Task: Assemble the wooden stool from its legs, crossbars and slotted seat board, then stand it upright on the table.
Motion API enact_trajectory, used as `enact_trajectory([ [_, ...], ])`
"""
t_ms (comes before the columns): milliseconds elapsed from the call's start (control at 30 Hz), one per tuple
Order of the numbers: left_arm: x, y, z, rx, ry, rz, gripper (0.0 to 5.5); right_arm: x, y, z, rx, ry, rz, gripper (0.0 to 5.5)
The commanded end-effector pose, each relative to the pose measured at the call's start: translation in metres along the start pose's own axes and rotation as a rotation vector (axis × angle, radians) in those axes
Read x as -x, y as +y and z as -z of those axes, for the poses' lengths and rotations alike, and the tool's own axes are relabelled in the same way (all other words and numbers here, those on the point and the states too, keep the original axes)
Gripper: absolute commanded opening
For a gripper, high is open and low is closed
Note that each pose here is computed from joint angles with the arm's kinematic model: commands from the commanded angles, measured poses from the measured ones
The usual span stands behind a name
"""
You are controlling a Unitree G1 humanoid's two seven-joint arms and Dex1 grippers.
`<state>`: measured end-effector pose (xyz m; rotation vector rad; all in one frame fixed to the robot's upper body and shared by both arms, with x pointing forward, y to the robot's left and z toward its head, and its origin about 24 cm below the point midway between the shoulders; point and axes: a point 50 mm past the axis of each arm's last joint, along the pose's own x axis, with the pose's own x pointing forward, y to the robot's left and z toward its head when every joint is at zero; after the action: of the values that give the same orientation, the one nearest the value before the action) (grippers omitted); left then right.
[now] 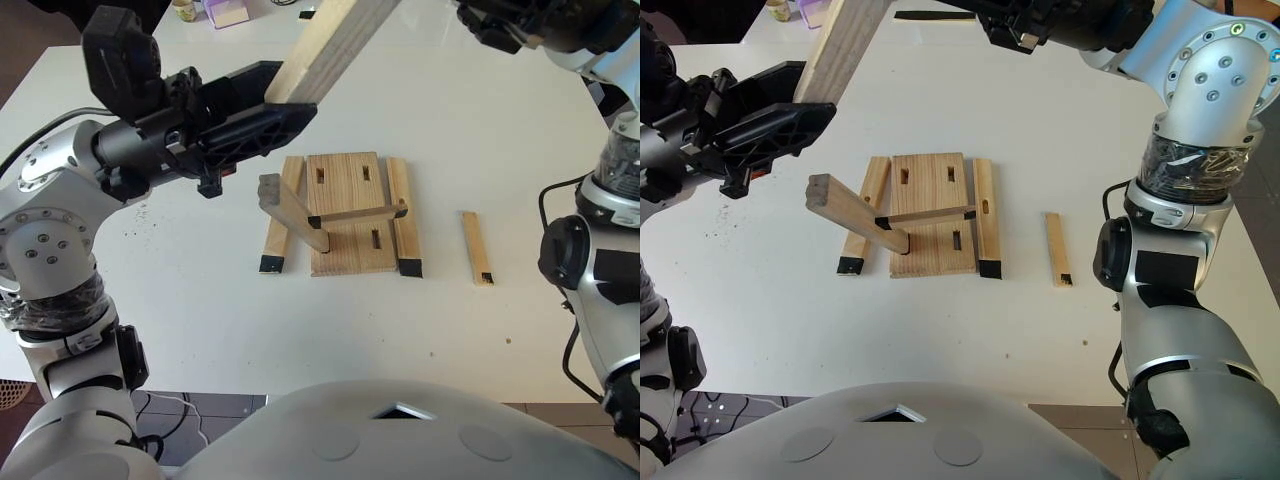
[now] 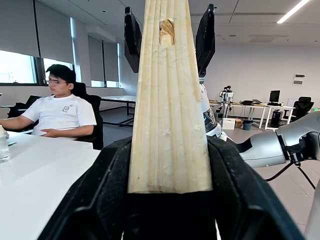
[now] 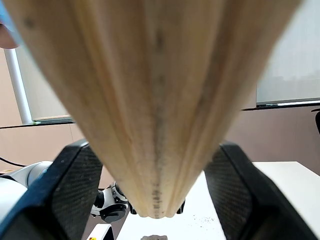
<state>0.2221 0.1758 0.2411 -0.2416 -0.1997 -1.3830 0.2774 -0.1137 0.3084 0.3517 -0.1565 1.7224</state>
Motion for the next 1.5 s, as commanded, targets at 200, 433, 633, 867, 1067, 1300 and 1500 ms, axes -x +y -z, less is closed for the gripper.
enact_trajectory([
  [200,0.003,-0.001,0.006,0.002,0.029,-0.008,2.04,-0.001,0.005,-0.009,0.022,-0.023,-0.028,2.05],
  [433,0.006,0.002,0.011,0.010,0.039,-0.030,2.04,0.001,0.004,-0.011,0.027,-0.032,-0.015,2.03],
  [633,0.004,0.011,0.014,-0.004,0.025,-0.120,2.04,0.006,0.001,-0.006,0.043,-0.030,0.031,2.03],
  [867,0.009,0.028,0.018,-0.036,0.037,-0.279,2.97,0.032,-0.017,-0.001,0.186,0.027,0.264,2.03],
  [1067,0.056,0.050,0.047,-0.012,-0.046,-0.668,2.97,0.078,-0.033,0.051,0.438,0.446,0.435,2.03],
  [1300,0.080,0.052,0.063,0.058,-0.324,-1.053,2.97,0.101,-0.017,0.106,0.371,0.555,0.396,2.03],
  [1500,0.086,0.044,0.075,0.094,-0.327,-1.141,2.97,0.103,0.012,0.116,0.233,0.476,0.341,2.03],
])
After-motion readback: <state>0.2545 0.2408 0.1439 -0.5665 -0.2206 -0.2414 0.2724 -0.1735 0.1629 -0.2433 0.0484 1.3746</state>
